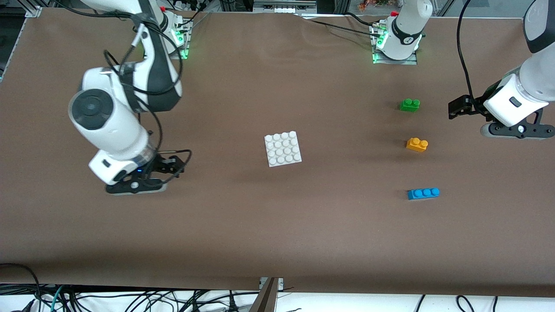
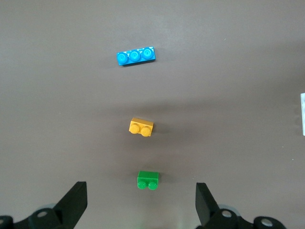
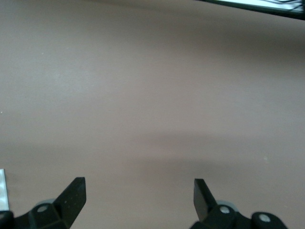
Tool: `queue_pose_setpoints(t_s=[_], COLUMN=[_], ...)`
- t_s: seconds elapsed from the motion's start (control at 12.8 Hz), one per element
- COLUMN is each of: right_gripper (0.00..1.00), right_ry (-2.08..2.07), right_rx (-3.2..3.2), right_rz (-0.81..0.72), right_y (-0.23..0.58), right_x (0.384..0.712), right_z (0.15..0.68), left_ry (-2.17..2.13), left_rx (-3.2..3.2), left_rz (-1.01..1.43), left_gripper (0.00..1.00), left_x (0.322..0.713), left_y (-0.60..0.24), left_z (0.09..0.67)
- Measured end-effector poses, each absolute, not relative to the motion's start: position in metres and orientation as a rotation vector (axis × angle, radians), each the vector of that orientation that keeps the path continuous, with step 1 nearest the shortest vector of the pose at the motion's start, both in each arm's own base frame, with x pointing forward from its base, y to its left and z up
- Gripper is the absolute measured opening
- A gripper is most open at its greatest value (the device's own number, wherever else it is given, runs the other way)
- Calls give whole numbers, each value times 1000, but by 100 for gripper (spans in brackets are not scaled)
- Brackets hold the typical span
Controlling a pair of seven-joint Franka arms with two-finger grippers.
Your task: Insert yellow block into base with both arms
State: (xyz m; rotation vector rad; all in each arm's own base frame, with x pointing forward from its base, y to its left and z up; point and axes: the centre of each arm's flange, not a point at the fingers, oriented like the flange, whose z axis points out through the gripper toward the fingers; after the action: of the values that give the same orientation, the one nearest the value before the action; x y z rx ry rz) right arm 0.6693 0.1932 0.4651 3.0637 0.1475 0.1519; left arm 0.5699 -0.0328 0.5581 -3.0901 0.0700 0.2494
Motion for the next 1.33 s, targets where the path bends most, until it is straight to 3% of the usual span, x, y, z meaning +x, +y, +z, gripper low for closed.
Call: queue_pose_setpoints(t_s=[0.47, 1.33], right_gripper=[100, 100], right_ry=[46, 179], right_rx=[3149, 3090], right_rz=[72, 118], right_y=[87, 60], right_x=[645, 608], right_z=[549, 599], left_ry=[56, 49], left_rx=[-3088, -3088], left_rz=[276, 296], left_gripper=[100, 100], left_x=[569, 568], left_y=[-27, -21], left_z=[556, 554])
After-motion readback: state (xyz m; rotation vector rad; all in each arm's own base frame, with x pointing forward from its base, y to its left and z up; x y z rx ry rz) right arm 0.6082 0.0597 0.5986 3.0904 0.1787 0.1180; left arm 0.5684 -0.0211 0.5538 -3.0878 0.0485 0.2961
